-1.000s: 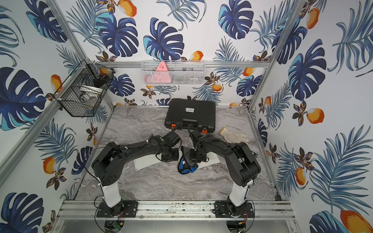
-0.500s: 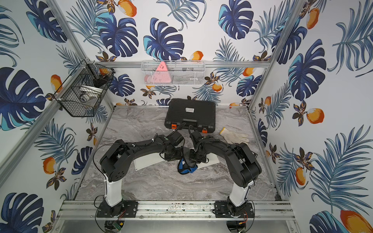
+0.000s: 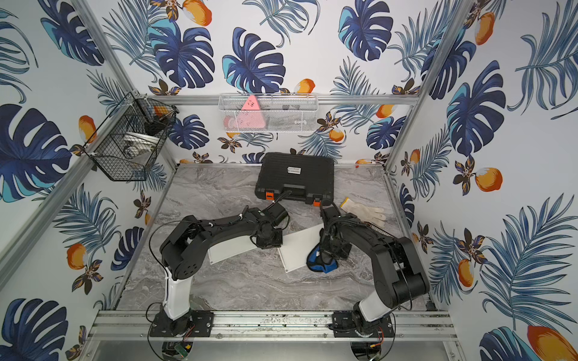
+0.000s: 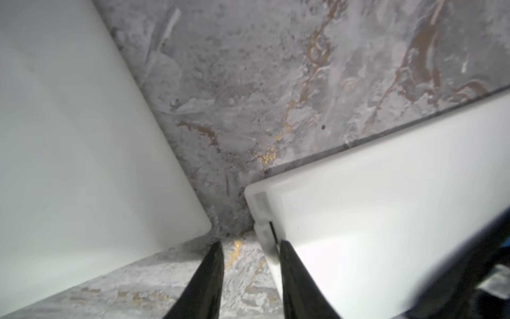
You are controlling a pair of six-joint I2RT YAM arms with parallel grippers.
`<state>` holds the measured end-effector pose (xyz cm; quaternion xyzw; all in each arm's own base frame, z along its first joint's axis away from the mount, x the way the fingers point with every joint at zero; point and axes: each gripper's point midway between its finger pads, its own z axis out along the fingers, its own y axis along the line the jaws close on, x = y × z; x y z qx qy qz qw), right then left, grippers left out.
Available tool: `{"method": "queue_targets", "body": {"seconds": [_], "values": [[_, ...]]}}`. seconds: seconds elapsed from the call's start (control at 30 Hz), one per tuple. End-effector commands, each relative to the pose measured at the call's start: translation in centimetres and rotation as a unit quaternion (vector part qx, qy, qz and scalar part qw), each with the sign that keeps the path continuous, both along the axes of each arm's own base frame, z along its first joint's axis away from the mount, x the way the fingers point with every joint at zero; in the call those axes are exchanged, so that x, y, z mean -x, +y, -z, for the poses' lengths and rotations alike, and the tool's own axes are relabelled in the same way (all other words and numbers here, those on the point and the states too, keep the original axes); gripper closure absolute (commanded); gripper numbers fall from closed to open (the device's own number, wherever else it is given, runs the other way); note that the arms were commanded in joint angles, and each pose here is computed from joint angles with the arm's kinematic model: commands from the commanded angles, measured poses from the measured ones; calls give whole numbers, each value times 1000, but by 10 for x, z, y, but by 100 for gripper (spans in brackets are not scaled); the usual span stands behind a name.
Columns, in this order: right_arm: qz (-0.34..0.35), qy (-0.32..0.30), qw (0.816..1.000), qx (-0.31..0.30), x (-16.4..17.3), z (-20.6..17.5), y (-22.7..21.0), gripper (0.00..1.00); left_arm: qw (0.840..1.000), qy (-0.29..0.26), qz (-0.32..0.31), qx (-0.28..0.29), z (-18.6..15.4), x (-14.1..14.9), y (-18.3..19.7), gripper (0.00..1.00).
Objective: Wipe the drawing tablet
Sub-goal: Move the drawing tablet to the center of the board, then place the cleaning item at the center of the board.
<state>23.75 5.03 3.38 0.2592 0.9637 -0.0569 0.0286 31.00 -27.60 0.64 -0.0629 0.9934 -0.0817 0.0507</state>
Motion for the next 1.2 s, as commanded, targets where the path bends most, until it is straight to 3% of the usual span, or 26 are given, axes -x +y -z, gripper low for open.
{"method": "queue_targets", "body": {"seconds": [0.0,0.13,0.2,0.27,0.4,0.6,0.8,1.07,1.17], "values": [[69,-5,995,72,8,-16,-42,100,998,28,-2,-62,33,12,24,63],[147,-13,984,98,10,-27,-75,100,998,25,0,-59,29,11,23,63],[173,-28,977,118,10,-35,-89,93,998,23,3,-53,25,9,20,63],[197,-40,970,138,11,-44,-104,81,999,22,6,-49,22,7,17,63],[209,-64,963,160,5,-62,-117,40,999,14,9,-32,13,2,9,63],[213,-84,959,168,0,-86,-120,10,1000,-16,11,-3,-15,-10,-2,60],[221,-157,942,197,-16,-142,-133,0,999,-33,14,13,-40,-18,-11,59],[196,-202,935,214,-33,-189,-127,0,999,-44,16,13,-52,-20,-10,58],[165,-231,939,194,-44,-198,-114,0,998,-60,8,20,-68,-23,-5,55]]}}
